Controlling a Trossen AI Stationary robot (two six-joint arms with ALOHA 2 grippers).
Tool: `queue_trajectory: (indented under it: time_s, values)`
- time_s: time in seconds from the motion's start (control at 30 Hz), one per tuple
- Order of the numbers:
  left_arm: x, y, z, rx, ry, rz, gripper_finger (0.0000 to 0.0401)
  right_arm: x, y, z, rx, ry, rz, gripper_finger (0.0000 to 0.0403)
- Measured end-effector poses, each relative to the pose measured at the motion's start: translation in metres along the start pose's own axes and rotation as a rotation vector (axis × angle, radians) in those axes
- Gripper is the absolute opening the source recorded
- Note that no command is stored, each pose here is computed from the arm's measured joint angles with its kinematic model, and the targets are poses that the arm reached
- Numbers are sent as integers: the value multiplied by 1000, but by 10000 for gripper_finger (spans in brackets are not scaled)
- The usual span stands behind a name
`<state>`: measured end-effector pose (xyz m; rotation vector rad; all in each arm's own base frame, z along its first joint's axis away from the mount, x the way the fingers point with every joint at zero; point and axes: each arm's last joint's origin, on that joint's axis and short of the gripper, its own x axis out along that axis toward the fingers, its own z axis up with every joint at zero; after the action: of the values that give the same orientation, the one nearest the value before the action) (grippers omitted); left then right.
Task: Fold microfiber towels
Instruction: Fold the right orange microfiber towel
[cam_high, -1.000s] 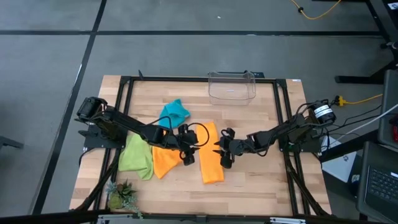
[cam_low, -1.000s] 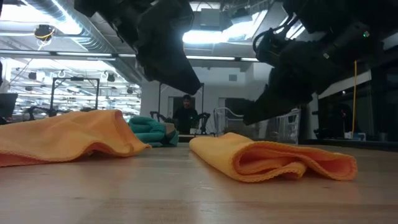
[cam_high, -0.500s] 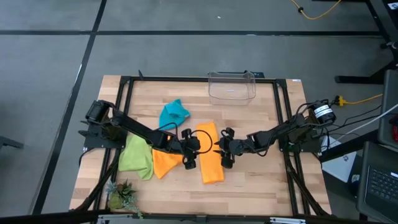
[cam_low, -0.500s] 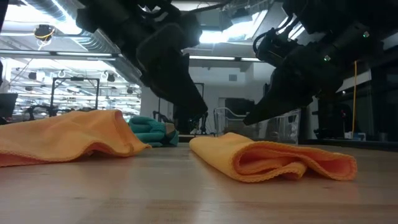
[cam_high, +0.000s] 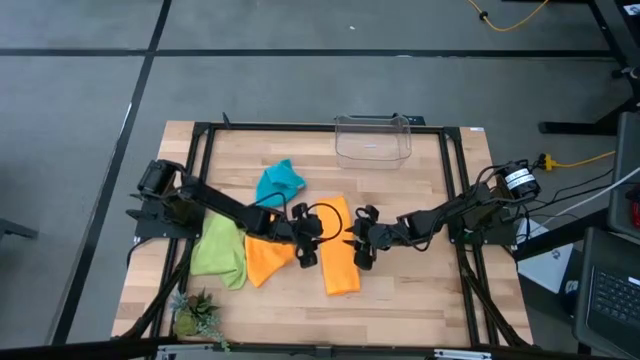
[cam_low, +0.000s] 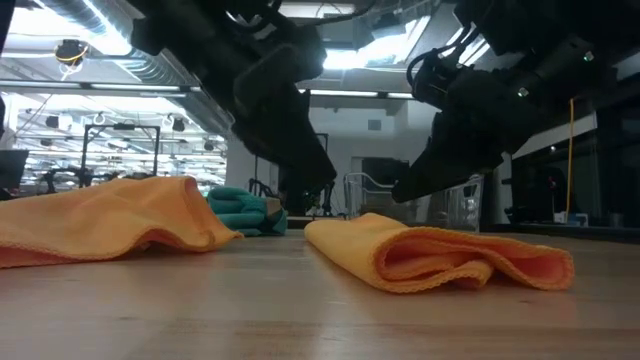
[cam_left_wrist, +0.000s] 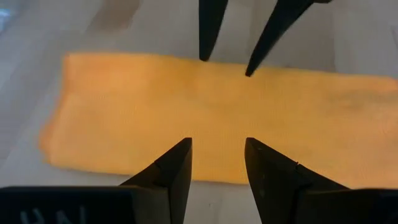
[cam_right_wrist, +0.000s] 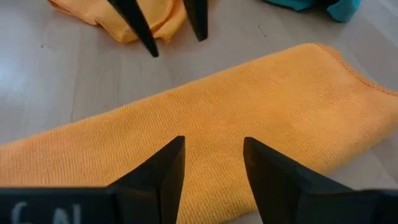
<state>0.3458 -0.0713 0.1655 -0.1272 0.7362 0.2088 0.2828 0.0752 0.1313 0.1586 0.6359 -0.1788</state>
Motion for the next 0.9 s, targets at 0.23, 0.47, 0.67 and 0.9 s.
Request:
queue_trajectory:
  time_s: [0.23, 0.47, 0.67, 0.9]
  values:
    - [5, 5, -1, -362, 121, -172, 141, 2, -9, -3, 310, 39, -53, 166]
    - [24, 11, -13, -552, 177, -95, 141, 1, -18, -16, 470, 164, -155, 166]
    - [31, 16, -17, -635, 199, -62, 141, 1, -20, -17, 522, 203, -134, 166]
    - [23, 35, -8, -619, 199, -22, 141, 7, -39, -10, 497, 179, -186, 166]
